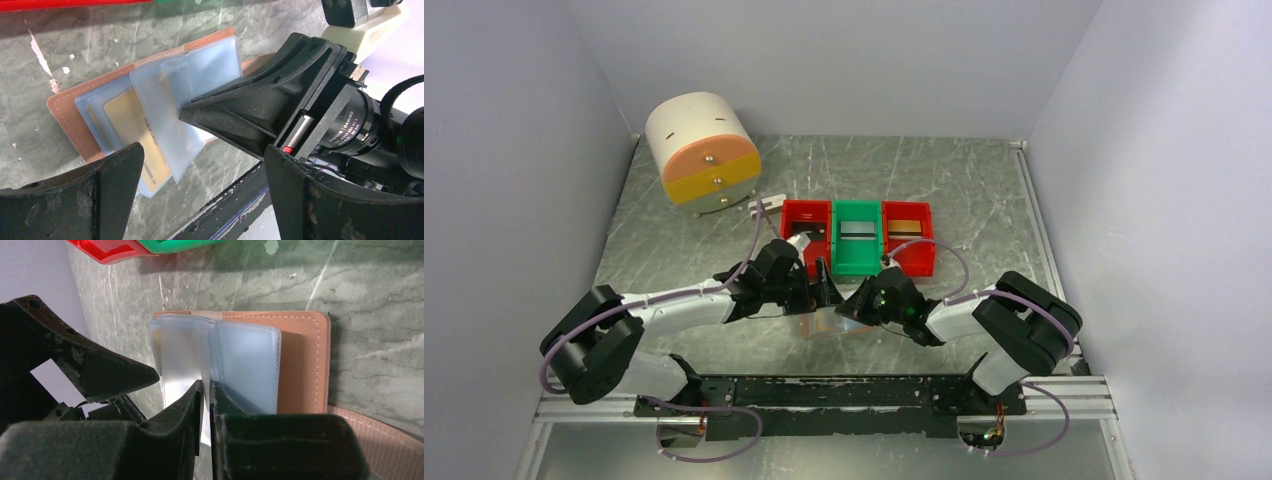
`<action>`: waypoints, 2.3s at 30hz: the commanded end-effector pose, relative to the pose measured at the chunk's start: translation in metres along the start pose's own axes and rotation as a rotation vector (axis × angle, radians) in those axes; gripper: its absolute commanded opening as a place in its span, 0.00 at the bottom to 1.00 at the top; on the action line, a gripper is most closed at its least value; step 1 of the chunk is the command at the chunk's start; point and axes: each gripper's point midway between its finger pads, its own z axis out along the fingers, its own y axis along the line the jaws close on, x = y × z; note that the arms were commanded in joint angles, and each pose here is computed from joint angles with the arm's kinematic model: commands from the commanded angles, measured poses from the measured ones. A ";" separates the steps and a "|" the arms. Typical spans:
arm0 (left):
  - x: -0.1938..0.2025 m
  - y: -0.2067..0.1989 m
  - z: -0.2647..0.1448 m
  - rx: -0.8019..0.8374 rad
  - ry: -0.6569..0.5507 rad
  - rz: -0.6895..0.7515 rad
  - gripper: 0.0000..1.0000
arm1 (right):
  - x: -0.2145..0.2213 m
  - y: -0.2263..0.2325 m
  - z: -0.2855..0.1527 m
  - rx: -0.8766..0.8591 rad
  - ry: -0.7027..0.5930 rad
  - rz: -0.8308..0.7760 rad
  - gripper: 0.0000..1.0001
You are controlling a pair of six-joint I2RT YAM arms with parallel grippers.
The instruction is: Take the credit cards out of the card holder
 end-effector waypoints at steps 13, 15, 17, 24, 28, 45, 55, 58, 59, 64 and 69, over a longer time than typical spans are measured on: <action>0.007 -0.008 0.015 0.078 0.055 -0.008 0.86 | 0.010 -0.029 -0.005 0.075 0.031 0.014 0.23; 0.006 -0.013 0.014 0.106 0.052 0.006 0.83 | 0.007 -0.026 -0.006 0.071 0.025 0.005 0.26; 0.006 -0.017 0.013 0.126 0.050 0.013 0.80 | 0.006 -0.024 -0.007 0.068 0.023 -0.004 0.28; 0.006 -0.021 0.013 0.142 0.062 0.028 0.73 | -0.007 -0.014 -0.019 0.071 -0.028 -0.020 0.39; 0.008 -0.026 0.015 0.170 0.080 0.045 0.69 | -0.017 -0.022 -0.027 0.144 -0.077 -0.034 0.39; 0.010 -0.051 0.027 0.242 0.150 0.144 0.66 | -0.079 -0.011 -0.102 0.153 -0.447 -0.016 0.37; 0.024 -0.038 0.049 0.158 0.216 0.136 0.68 | -0.089 -0.020 -0.122 0.189 -0.527 0.033 0.44; 0.023 -0.037 0.047 0.140 0.207 0.148 0.70 | -0.087 -0.019 -0.118 0.184 -0.513 0.035 0.45; 0.021 -0.036 0.046 0.130 0.200 0.153 0.70 | -0.086 -0.020 -0.116 0.187 -0.507 0.038 0.45; 0.003 -0.041 0.032 0.097 0.111 0.183 0.72 | -0.082 -0.004 -0.106 0.147 -0.453 -0.009 0.52; -0.027 -0.028 0.004 -0.027 -0.075 0.153 0.71 | -0.079 0.009 -0.097 0.119 -0.395 -0.061 0.53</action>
